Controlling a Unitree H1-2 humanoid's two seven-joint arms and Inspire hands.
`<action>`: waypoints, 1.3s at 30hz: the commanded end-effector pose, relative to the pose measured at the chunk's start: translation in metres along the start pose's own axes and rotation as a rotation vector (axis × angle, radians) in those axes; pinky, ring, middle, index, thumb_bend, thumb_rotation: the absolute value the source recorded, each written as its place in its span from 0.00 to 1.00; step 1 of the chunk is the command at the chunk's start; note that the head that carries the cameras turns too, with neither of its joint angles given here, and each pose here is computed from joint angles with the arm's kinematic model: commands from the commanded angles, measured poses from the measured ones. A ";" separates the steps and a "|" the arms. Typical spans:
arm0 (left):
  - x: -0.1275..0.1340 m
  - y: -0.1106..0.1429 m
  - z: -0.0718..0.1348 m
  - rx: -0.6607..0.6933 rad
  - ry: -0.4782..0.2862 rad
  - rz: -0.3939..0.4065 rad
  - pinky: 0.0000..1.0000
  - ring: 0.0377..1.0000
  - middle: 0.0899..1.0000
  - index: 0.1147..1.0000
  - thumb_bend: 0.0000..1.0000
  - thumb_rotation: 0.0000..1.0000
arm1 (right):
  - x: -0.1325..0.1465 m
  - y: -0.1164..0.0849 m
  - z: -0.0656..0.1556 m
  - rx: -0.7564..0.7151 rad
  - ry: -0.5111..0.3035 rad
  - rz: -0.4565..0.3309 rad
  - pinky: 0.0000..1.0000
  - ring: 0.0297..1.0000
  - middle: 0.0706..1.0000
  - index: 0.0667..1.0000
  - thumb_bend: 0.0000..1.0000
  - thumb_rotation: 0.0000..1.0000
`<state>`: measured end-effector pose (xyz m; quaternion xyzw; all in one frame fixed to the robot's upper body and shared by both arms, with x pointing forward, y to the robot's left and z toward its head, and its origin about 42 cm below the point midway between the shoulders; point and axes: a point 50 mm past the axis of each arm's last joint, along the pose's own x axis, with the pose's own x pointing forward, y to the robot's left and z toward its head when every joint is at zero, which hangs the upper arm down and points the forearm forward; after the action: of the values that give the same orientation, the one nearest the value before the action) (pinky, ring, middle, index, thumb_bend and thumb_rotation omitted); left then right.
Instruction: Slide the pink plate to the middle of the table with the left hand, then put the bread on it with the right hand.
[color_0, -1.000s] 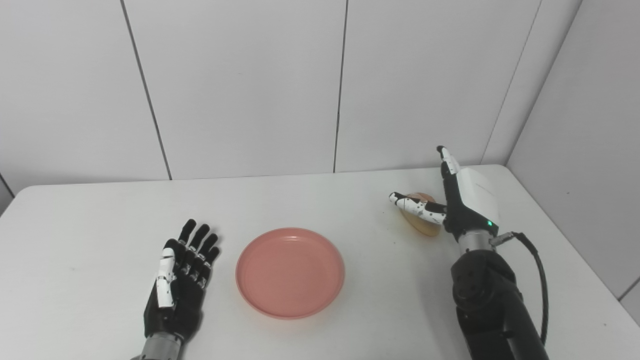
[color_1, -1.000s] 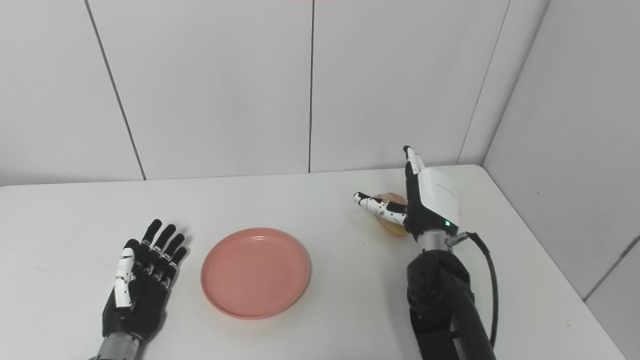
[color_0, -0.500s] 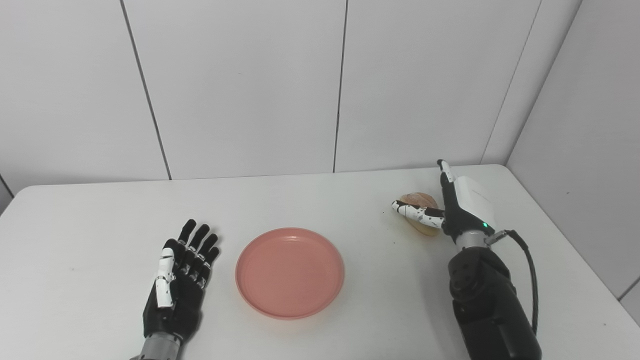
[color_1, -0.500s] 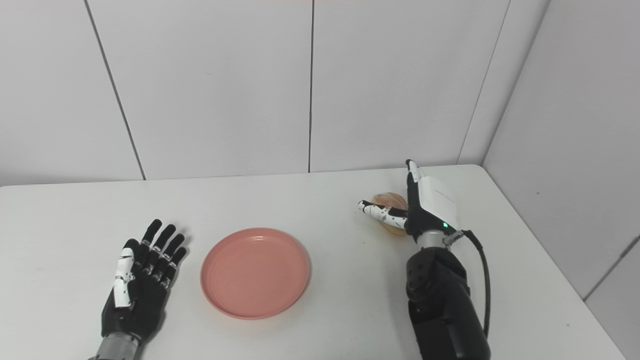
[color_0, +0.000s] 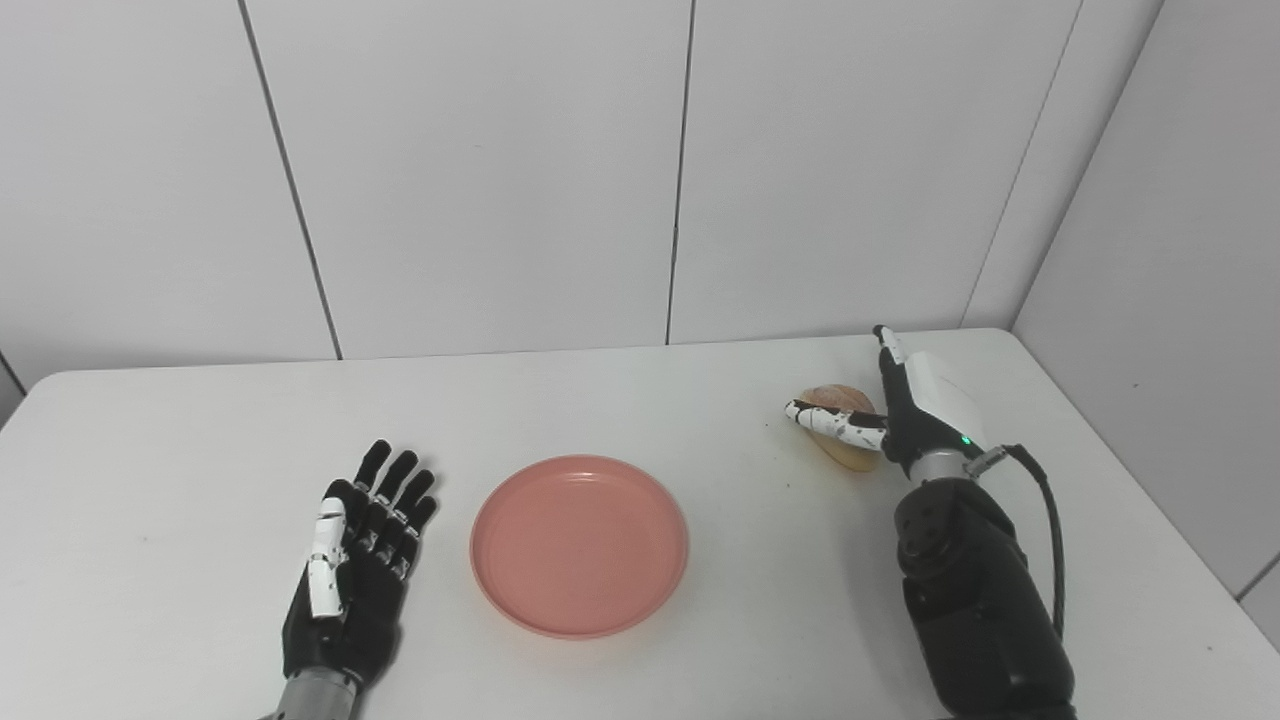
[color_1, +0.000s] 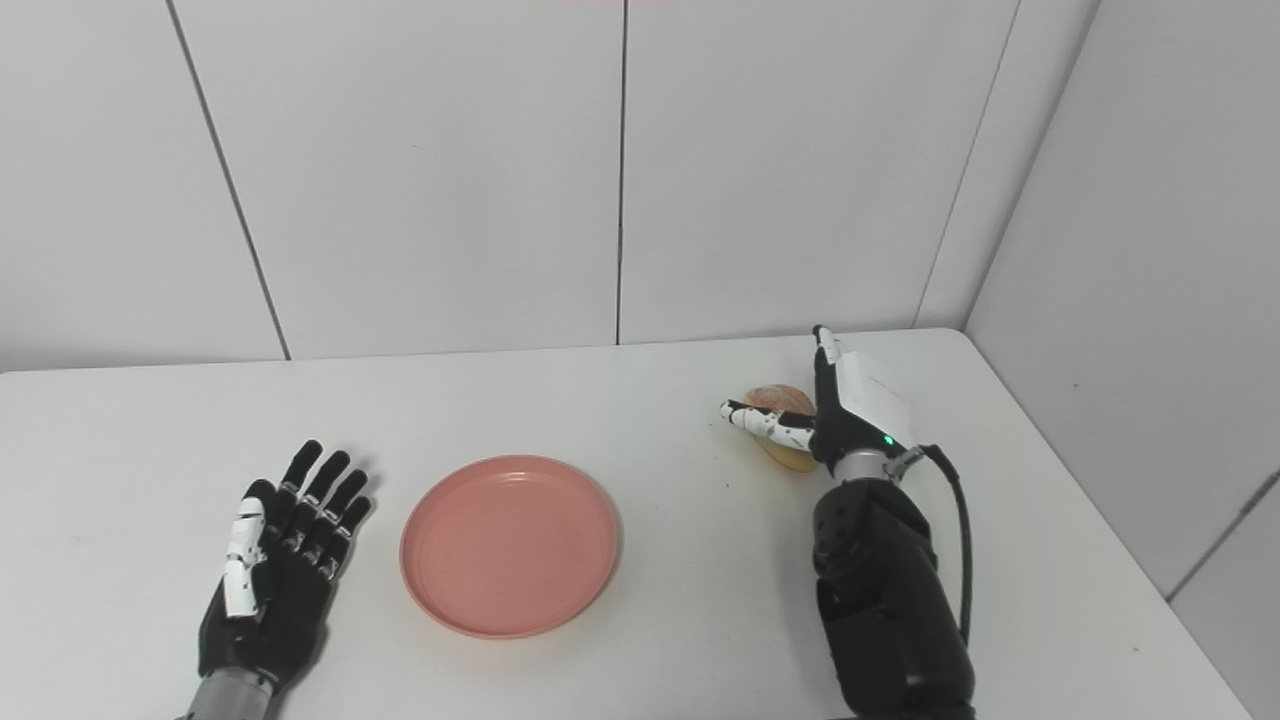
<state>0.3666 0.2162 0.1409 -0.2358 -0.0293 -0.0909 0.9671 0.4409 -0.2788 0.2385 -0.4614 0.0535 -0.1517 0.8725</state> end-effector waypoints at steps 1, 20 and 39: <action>-0.011 0.012 -0.013 -0.009 0.085 0.058 0.98 0.93 0.93 0.92 0.30 1.00 | 0.012 -0.024 0.016 -0.004 -0.039 -0.063 0.79 0.92 0.95 0.97 0.87 0.63; -0.012 0.013 -0.012 -0.004 0.087 0.051 0.97 0.92 0.93 0.92 0.31 1.00 | 0.038 -0.017 0.020 -0.036 0.000 0.011 0.67 0.82 0.89 0.94 0.88 0.66; -0.013 0.012 -0.009 0.001 0.091 0.054 0.96 0.91 0.92 0.91 0.31 1.00 | 0.047 -0.013 0.012 -0.076 0.039 0.055 0.65 0.78 0.85 0.92 0.88 0.62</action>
<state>0.3635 0.2206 0.1437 -0.2291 -0.0243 -0.0914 0.9688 0.4753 -0.2839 0.2252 -0.4823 0.1217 -0.1068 0.8609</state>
